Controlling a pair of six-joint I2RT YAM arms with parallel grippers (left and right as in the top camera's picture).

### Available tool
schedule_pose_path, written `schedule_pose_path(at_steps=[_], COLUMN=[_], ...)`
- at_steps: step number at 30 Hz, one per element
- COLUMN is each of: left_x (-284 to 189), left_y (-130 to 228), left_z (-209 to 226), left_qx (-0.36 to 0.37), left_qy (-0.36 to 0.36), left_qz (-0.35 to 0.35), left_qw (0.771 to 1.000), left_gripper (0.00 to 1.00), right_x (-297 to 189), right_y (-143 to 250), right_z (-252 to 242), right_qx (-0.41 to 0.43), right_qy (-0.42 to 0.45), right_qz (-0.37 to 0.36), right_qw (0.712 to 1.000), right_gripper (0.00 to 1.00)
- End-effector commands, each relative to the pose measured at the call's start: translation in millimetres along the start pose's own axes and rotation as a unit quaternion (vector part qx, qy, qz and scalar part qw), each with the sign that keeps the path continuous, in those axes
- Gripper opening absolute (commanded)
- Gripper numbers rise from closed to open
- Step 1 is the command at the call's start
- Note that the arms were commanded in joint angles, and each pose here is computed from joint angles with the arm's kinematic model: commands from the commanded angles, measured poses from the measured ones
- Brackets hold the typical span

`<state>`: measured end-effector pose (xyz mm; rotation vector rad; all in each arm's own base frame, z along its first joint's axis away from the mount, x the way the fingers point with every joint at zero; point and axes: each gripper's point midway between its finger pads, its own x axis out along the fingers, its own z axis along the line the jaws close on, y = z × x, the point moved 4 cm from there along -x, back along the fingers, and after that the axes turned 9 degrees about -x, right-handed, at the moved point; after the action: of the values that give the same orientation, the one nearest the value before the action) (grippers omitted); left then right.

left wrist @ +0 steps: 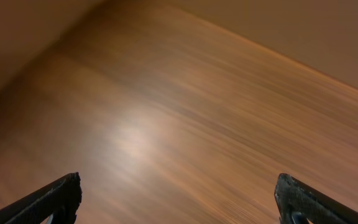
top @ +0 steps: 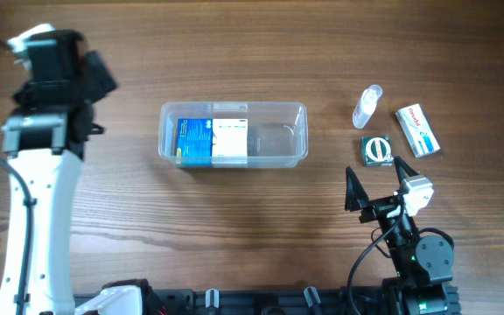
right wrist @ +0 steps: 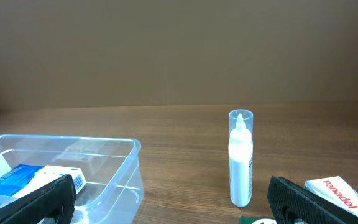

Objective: Pack container
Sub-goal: 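Release the plaster box and retract the left arm to the side, then move the right gripper over the green Zam-Buk tin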

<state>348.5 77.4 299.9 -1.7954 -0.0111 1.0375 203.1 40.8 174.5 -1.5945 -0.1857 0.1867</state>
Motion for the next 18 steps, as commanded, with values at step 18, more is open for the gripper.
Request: schedule_pose_path(at_steps=[18], left_x=[12], left_y=[-26], left_z=[67], left_qx=[-0.05], left_qy=[-0.089], left_qz=[-0.021], left_qw=[0.995], left_gripper=[1.0], right_x=[0], right_y=[-3], right_z=[1], right_qx=[-0.01], right_qy=[-0.005], right_qz=[-0.009], right_qw=[1.0], right_gripper=[1.0])
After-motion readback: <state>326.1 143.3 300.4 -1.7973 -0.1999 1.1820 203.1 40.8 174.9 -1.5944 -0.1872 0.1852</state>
